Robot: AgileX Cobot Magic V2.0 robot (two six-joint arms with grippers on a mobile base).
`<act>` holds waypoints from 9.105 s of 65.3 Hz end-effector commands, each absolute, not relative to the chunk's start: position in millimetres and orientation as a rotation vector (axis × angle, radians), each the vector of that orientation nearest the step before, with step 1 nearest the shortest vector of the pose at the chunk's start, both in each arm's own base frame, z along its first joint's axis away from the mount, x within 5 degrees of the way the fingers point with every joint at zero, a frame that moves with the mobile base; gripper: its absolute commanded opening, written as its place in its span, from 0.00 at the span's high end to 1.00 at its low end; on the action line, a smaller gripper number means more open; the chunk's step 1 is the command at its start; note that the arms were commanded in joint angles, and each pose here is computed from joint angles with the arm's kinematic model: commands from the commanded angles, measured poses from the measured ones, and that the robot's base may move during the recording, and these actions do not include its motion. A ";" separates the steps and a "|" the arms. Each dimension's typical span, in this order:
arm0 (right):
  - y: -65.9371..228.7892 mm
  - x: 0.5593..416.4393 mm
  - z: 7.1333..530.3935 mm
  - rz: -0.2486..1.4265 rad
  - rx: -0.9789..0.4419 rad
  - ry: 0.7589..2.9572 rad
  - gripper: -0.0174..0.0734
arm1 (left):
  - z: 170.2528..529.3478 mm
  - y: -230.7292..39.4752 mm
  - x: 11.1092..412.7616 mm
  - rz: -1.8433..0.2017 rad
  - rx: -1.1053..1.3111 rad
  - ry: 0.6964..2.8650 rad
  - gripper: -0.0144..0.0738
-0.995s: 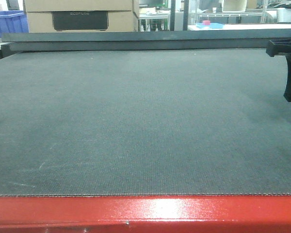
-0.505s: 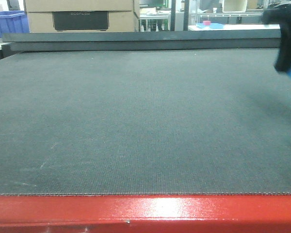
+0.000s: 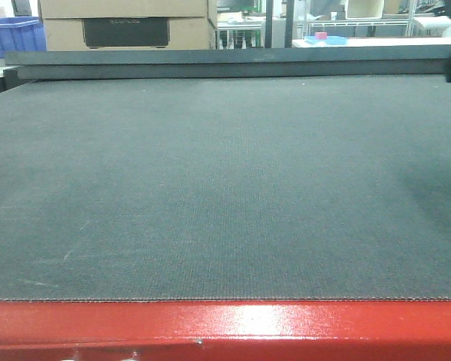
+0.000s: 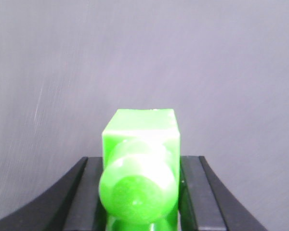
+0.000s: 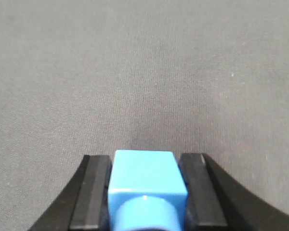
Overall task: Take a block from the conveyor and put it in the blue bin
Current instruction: 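Lift both held blocks up off the conveyor belt, then drive the base away from the conveyor toward the bin shelf, then carry both blocks up to the blue bins on the shelf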
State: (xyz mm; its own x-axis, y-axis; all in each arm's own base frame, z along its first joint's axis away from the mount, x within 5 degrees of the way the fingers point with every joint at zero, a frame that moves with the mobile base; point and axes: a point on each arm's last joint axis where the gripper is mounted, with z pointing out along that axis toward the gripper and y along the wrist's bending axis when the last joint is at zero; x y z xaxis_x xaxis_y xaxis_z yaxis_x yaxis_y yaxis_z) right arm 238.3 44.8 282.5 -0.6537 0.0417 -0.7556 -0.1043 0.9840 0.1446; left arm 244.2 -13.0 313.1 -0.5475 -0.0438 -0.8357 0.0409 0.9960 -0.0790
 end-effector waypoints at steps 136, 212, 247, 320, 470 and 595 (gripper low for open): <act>13.6 78.8 366.0 0.189 -0.080 1.456 0.99 | 364.8 -6.2 98.7 -0.045 0.056 1.567 0.96; 13.6 78.8 366.2 0.189 -0.080 1.454 0.99 | 364.9 -6.2 98.3 -0.045 0.056 1.566 0.96; 13.6 78.8 366.2 0.189 -0.080 1.454 0.99 | 365.0 -6.2 98.5 -0.045 0.056 1.564 0.96; 13.6 78.8 366.2 0.189 -0.080 1.454 0.99 | 365.0 -6.2 98.5 -0.045 0.056 1.564 0.96; 13.6 78.7 366.7 0.189 -0.080 1.448 0.99 | 365.2 -6.3 98.5 -0.045 0.056 1.563 0.96; 13.6 78.7 366.7 0.189 -0.080 1.448 0.99 | 365.2 -6.4 98.5 -0.046 0.058 1.563 0.96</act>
State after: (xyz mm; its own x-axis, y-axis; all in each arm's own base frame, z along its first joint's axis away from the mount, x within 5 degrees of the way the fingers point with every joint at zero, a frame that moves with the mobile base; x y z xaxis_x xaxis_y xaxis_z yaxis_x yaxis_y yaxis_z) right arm 79.7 13.7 364.2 0.0836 0.0854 -0.9928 -0.1760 0.9819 0.0697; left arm 99.5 -5.9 362.8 -0.0160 0.0102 -0.9998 0.0609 0.9981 0.0092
